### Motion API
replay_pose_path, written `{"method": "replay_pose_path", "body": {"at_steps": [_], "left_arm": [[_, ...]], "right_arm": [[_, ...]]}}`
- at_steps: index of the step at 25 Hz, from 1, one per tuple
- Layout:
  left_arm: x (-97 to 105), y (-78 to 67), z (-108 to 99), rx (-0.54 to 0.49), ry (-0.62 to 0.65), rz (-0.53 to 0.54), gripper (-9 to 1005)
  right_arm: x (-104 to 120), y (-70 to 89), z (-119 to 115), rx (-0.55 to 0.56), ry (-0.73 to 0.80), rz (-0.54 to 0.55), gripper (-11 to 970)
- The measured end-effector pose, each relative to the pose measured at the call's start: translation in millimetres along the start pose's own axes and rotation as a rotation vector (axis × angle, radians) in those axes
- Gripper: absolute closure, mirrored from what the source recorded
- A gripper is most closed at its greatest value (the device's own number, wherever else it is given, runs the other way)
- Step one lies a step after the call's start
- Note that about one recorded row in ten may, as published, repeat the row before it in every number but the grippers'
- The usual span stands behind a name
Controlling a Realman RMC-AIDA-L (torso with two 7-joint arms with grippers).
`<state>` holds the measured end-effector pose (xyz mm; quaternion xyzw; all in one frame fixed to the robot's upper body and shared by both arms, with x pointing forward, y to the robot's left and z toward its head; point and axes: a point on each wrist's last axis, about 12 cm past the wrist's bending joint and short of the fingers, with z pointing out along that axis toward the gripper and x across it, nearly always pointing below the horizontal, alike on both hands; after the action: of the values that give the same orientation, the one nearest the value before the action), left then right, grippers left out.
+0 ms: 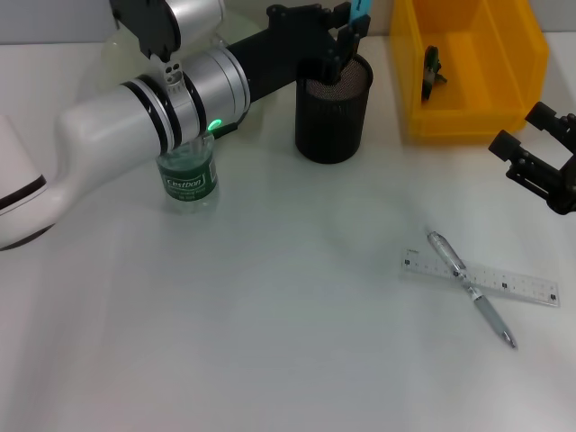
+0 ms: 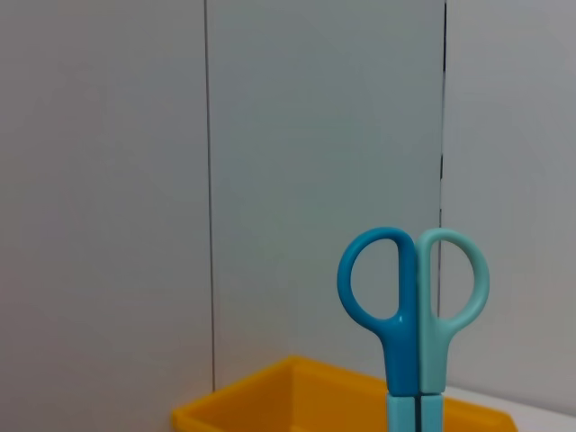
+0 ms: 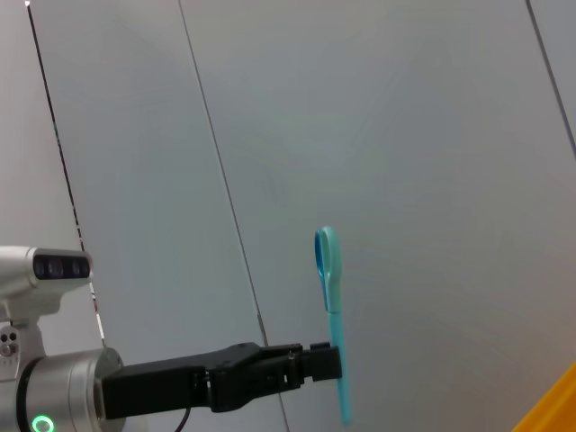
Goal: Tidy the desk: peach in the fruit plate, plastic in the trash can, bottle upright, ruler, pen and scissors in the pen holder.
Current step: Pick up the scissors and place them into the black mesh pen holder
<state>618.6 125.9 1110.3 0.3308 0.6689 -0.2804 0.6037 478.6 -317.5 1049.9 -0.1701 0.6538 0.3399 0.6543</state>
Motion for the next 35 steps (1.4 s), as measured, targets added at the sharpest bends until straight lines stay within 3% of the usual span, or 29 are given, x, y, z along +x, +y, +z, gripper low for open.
{"method": "replay_pose_path", "body": {"at_steps": [14,35], "left_arm": [[13,-2.5,-3,0.001,0.040,-0.025,768],[9,-11.2,1,0.041,0.025,-0.011,762]], "right_arm": [[-1,0.9,0,-0.008,-0.007,0.000,140],[0,2.4,-3,-0.010,-0.011,0.003,140]]}}
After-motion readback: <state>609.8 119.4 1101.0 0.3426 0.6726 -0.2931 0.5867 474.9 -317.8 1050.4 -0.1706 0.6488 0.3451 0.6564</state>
